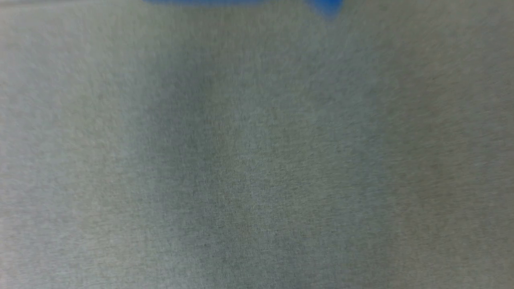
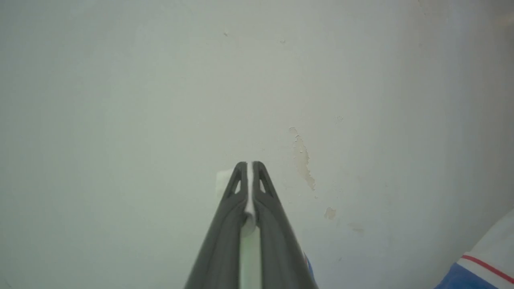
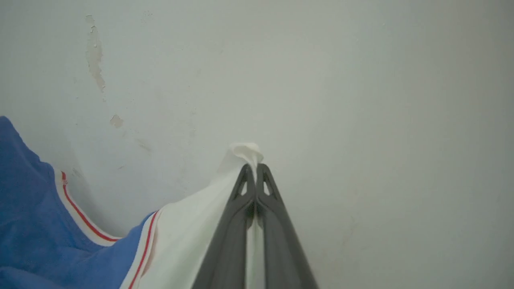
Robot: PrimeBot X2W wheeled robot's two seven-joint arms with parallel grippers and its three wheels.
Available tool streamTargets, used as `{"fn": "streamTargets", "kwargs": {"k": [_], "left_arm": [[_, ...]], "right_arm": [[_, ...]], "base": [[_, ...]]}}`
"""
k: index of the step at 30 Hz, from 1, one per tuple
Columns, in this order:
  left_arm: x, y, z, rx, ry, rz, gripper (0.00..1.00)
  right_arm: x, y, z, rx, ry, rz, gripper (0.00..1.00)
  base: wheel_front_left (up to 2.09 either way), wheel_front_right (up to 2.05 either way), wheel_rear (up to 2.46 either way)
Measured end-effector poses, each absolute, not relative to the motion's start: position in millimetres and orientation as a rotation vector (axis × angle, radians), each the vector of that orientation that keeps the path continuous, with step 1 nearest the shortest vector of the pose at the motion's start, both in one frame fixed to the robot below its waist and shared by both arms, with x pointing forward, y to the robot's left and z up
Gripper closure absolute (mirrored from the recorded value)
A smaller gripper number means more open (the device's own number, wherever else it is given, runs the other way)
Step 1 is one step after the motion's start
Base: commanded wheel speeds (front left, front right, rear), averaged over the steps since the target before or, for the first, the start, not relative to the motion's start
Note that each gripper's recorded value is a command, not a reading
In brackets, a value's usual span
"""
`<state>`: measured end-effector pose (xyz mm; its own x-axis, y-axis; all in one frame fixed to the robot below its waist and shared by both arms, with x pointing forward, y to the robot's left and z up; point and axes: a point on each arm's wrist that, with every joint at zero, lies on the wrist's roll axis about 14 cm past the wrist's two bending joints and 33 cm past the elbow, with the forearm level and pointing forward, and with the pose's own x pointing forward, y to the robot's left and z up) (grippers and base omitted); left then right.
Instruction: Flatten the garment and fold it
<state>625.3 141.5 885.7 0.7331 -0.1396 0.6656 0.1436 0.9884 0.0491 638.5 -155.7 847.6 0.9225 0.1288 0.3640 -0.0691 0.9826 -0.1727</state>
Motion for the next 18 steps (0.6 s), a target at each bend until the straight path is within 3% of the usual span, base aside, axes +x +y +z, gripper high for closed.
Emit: {"fn": "streamTargets", "kwargs": {"k": [11,15,18], "left_arm": [[696,165,767,-0.107,-0.671,-0.174,1.0],[701,167,698,-0.106,-0.558,-0.225,1.0],[685,163,668,-0.127,-0.505,-0.271,1.0]], "right_arm": [[719,-143,739,-0.2,-0.28,0.17,1.0],[725,-123,684,-0.171,-0.219,0.264,1.0],[709,-109,659,-0.129,-0.194,0.352,1.0]], "base": [[0.0,0.0,0.0],[0.0,0.0,0.0],[0.0,0.0,0.0]]}}
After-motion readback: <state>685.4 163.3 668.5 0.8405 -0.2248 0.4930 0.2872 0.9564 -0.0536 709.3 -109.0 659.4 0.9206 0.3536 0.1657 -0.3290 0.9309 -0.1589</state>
